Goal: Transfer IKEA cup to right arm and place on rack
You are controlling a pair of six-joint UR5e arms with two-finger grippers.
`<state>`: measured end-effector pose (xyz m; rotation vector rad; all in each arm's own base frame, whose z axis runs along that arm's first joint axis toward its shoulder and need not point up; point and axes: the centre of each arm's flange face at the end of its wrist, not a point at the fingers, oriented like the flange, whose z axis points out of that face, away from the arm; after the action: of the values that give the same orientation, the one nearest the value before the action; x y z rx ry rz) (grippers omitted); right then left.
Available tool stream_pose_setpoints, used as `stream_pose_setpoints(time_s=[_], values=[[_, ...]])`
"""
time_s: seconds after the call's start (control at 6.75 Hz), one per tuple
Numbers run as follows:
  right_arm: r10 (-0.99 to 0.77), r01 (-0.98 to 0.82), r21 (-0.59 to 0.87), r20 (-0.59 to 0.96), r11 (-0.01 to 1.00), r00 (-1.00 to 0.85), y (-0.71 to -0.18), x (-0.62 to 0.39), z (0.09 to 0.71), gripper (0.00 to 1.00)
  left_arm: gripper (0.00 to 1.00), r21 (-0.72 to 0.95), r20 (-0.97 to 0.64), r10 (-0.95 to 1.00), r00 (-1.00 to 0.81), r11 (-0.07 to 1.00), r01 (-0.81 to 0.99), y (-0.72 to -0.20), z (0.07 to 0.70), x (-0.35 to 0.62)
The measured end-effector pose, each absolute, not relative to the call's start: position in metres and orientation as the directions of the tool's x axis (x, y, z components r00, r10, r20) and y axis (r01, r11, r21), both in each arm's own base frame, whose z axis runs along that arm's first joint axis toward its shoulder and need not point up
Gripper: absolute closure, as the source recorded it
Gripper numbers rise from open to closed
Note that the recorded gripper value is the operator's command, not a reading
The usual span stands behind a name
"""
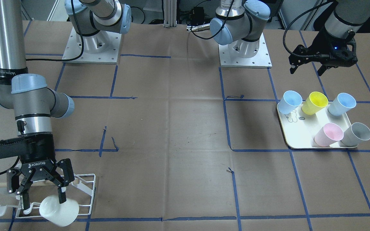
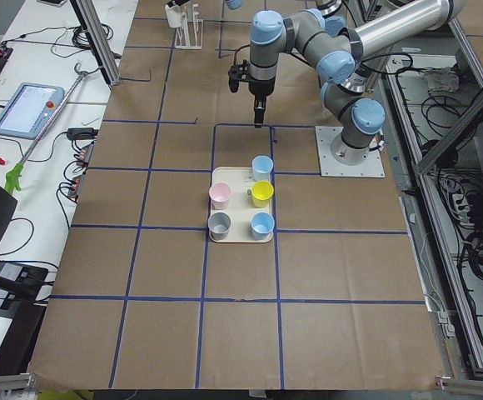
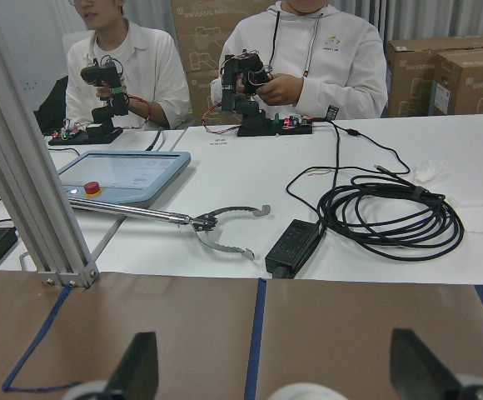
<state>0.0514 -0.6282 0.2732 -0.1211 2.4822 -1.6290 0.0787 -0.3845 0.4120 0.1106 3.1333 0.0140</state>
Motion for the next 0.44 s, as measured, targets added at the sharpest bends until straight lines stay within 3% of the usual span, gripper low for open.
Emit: stream_pose_setpoints(time_s=[0.44], values=[[-0.156,0.025,-0.916,-0.095,0.400,-0.983,-0.628,0.051,0.274,0.00,0.02,-0.005,-0.010,0.067,-0.998,0.998,0.067,-0.377,0.336,0.086]])
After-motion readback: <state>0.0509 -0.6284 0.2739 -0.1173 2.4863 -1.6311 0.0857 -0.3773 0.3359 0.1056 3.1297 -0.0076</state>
